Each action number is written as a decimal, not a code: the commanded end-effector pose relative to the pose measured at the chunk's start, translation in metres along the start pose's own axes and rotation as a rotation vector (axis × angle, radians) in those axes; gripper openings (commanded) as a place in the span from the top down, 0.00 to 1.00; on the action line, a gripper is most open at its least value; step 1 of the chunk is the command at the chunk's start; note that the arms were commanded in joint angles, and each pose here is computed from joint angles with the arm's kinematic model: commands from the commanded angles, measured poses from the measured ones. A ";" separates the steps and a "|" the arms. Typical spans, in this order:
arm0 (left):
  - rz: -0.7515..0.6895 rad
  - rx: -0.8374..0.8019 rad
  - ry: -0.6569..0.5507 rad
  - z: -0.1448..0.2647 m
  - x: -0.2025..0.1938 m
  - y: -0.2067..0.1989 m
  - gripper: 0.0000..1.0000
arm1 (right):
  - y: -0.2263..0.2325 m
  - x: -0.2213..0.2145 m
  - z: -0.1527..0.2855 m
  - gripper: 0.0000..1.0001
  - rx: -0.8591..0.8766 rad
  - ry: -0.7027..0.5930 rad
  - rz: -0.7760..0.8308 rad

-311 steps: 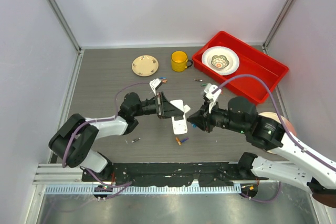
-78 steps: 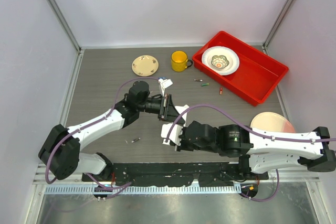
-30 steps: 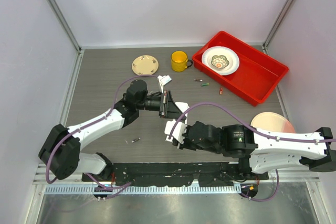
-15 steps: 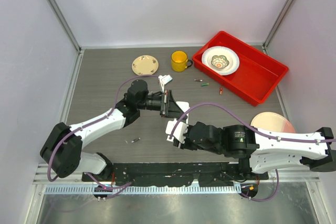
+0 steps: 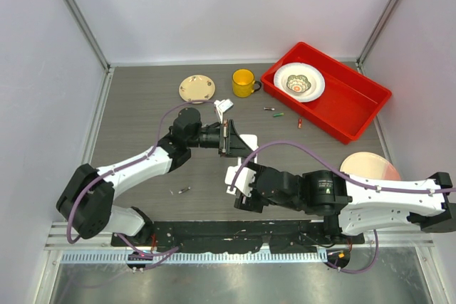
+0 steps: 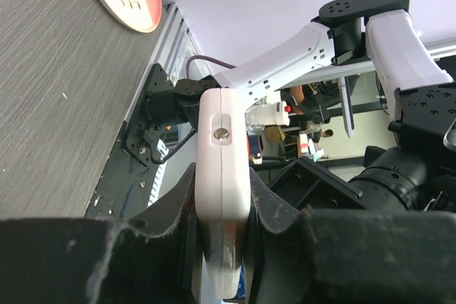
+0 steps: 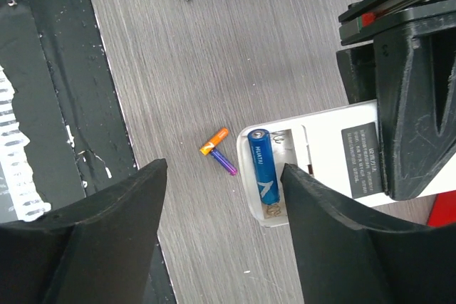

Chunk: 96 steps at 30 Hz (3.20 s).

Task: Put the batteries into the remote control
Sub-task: Load the battery into the remote control.

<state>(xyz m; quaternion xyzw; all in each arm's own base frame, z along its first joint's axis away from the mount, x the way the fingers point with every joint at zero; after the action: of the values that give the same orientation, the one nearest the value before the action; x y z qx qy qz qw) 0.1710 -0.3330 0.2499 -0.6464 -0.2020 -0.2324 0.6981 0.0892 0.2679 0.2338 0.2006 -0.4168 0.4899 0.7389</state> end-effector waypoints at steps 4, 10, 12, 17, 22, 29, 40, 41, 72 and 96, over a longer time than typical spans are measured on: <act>-0.021 -0.082 0.044 -0.002 -0.007 -0.018 1.00 | -0.021 0.025 0.012 0.24 -0.103 -0.105 -0.027; -0.016 -0.080 0.048 -0.003 -0.010 -0.016 1.00 | -0.023 0.028 0.014 0.22 -0.115 -0.123 -0.031; -0.012 -0.078 0.049 -0.004 -0.011 -0.014 1.00 | -0.024 0.031 0.016 0.22 -0.111 -0.141 -0.040; -0.006 -0.079 0.045 -0.004 -0.014 -0.010 1.00 | -0.024 0.033 0.022 0.14 -0.097 -0.176 -0.058; -0.005 -0.079 0.039 -0.005 -0.013 -0.008 1.00 | -0.028 0.033 0.029 0.13 -0.108 -0.193 -0.074; -0.004 -0.079 0.033 -0.007 -0.013 -0.006 1.00 | -0.027 0.032 0.035 0.12 -0.088 -0.208 -0.094; -0.024 0.007 -0.033 -0.011 -0.005 0.013 1.00 | -0.067 0.047 0.061 0.03 -0.296 -0.498 -0.507; -0.029 0.023 -0.044 -0.012 -0.004 0.016 1.00 | -0.071 0.047 0.060 0.02 -0.324 -0.504 -0.551; -0.103 0.068 -0.258 0.000 0.027 0.013 1.00 | -0.038 -0.003 0.010 0.05 -0.139 -0.307 -0.964; -0.112 0.040 -0.269 0.002 0.028 0.006 1.00 | -0.050 -0.002 0.003 0.14 -0.104 -0.342 -1.007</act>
<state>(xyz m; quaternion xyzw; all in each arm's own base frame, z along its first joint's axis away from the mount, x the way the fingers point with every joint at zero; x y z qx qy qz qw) 0.2004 -0.3356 0.2354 -0.6264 -0.3023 -0.1630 0.6997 0.1300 0.2375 0.2324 0.3956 -0.4042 0.0211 0.8244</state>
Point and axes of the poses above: each gripper's point midway between its finger pads, its own z axis back along the fingers, its own y axis along the line the jaws close on, x = y × z, the point moved 2 cm from there along z, back along the fingers, and after that the axes turned 15 degrees about -z, right-handed, at the moved point
